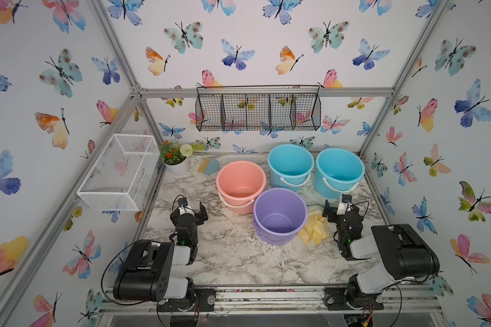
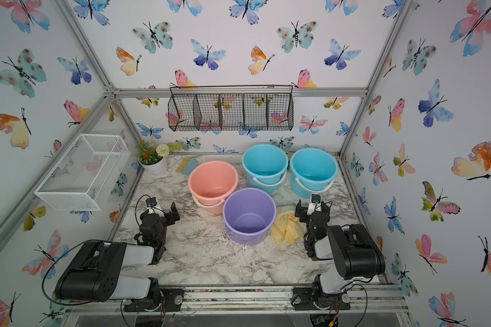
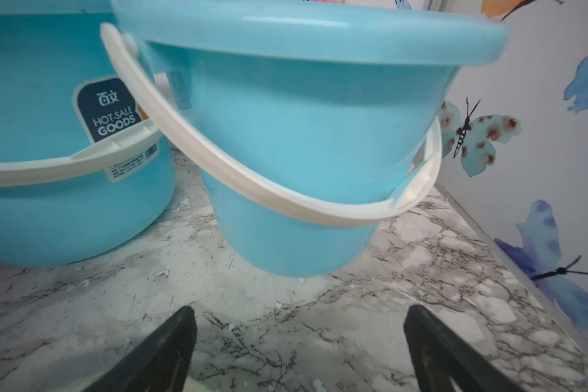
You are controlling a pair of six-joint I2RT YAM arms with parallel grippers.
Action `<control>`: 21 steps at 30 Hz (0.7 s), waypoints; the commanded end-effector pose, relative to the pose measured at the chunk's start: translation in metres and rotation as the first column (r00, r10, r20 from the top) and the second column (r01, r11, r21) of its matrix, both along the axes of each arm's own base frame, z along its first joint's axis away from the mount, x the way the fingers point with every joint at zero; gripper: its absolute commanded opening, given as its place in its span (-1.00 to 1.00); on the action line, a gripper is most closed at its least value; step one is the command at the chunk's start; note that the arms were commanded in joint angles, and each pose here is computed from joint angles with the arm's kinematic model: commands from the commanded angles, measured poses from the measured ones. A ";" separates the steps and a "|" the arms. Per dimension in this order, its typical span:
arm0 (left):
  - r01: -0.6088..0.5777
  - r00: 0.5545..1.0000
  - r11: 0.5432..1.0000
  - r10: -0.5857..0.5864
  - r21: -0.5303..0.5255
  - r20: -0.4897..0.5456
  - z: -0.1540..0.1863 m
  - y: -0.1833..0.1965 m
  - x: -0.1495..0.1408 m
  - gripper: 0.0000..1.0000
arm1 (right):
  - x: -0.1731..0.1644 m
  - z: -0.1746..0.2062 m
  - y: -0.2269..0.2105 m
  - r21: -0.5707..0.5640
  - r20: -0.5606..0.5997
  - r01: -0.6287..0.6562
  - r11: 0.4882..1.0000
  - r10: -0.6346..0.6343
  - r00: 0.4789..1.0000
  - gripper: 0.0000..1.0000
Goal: Wipe the inside of the bucket with a cloth
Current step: Reset both arms
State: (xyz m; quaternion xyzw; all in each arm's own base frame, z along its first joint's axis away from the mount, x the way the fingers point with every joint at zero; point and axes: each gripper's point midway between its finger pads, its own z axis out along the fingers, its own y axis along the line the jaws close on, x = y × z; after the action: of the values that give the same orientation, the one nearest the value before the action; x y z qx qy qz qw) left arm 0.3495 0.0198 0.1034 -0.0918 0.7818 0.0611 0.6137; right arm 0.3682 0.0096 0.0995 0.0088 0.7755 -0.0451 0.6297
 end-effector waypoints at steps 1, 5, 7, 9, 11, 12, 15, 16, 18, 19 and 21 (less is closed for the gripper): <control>0.075 0.996 0.997 -0.075 0.004 0.041 0.014 -0.010 0.011 0.97 | 0.012 0.005 0.005 0.001 0.004 -0.027 1.000 0.027 1.000 0.98; 0.076 0.996 0.997 -0.076 0.005 0.046 0.015 -0.010 0.010 0.97 | 0.009 0.005 -0.011 0.020 0.004 0.066 0.998 -0.067 0.998 0.96; 0.077 0.996 0.997 -0.077 0.004 0.046 0.015 -0.011 0.010 0.97 | 0.009 0.006 -0.011 0.019 0.007 0.067 0.998 -0.067 0.998 0.97; 0.077 0.996 0.997 -0.077 0.004 0.045 0.015 -0.011 0.010 0.97 | 0.008 0.006 -0.011 0.016 0.008 0.068 0.998 -0.068 0.998 0.96; 0.077 0.996 0.997 -0.078 0.004 0.045 0.015 -0.011 0.010 0.97 | 0.008 0.006 -0.011 0.016 0.009 0.070 0.997 -0.070 0.998 0.97; 0.077 0.996 0.997 -0.077 0.004 0.045 0.015 -0.010 0.010 0.97 | 0.008 0.006 -0.011 0.016 0.008 0.069 0.997 -0.069 0.998 0.97; 0.076 0.996 0.997 -0.076 0.004 0.043 0.015 -0.010 0.010 0.97 | 0.008 0.006 -0.011 0.015 0.008 0.068 0.998 -0.068 0.998 0.96; 0.078 0.996 0.997 -0.078 0.004 0.043 0.015 -0.011 0.010 0.97 | 0.008 0.006 -0.011 0.015 0.007 0.068 0.998 -0.068 0.998 0.96; 0.077 0.996 0.997 -0.078 0.005 0.040 0.014 -0.011 0.011 0.97 | 0.008 0.006 -0.011 0.015 0.009 0.068 0.998 -0.068 0.998 0.97; 0.079 0.996 0.997 -0.079 0.005 0.037 0.014 -0.011 0.012 0.97 | 0.008 0.006 -0.011 0.014 0.008 0.068 0.998 -0.068 0.998 0.97; 0.080 0.996 0.997 -0.080 0.003 0.037 0.014 -0.011 0.012 0.97 | 0.008 0.006 -0.011 0.015 0.009 0.068 0.998 -0.068 0.998 0.97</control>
State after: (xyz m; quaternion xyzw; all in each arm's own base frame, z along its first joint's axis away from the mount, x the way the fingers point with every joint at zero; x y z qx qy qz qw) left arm 0.3576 0.0100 0.1116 -0.0687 0.7778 0.0383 0.6235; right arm 0.3776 0.0036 0.1048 0.0296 0.7737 -0.0549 0.6305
